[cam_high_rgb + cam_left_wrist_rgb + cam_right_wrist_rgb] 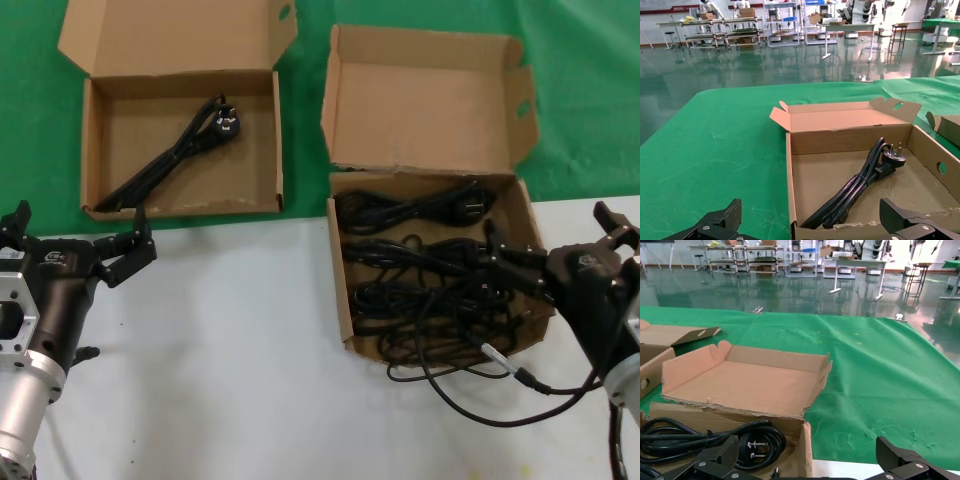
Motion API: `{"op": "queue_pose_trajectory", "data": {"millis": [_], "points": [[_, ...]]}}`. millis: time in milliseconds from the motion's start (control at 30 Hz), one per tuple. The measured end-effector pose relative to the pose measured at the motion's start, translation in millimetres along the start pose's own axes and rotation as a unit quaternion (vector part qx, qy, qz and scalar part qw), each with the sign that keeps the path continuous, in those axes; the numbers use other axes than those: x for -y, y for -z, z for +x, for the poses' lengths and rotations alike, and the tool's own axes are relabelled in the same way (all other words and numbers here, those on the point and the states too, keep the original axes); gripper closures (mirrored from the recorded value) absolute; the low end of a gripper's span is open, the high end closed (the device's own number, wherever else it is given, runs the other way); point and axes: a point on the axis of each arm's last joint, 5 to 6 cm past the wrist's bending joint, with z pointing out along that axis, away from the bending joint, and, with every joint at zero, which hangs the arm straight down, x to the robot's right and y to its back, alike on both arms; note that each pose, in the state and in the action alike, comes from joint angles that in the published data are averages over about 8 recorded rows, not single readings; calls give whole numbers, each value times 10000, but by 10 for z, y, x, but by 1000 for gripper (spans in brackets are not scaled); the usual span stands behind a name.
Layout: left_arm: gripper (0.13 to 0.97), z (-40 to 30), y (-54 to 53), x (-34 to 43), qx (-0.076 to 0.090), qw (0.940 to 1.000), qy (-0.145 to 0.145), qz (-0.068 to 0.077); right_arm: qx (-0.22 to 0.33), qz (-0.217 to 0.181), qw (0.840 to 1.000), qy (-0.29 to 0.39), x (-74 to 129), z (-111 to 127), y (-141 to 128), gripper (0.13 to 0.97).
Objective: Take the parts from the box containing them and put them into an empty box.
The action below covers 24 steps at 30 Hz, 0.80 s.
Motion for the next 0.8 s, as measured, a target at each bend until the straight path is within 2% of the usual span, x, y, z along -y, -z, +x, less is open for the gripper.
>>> {"op": "queue_pose_trajectory", "data": {"millis": [800], "points": [[132,0,0,0,0,10000,0,0,0,0,10000,0,0,0,0,130]]}}
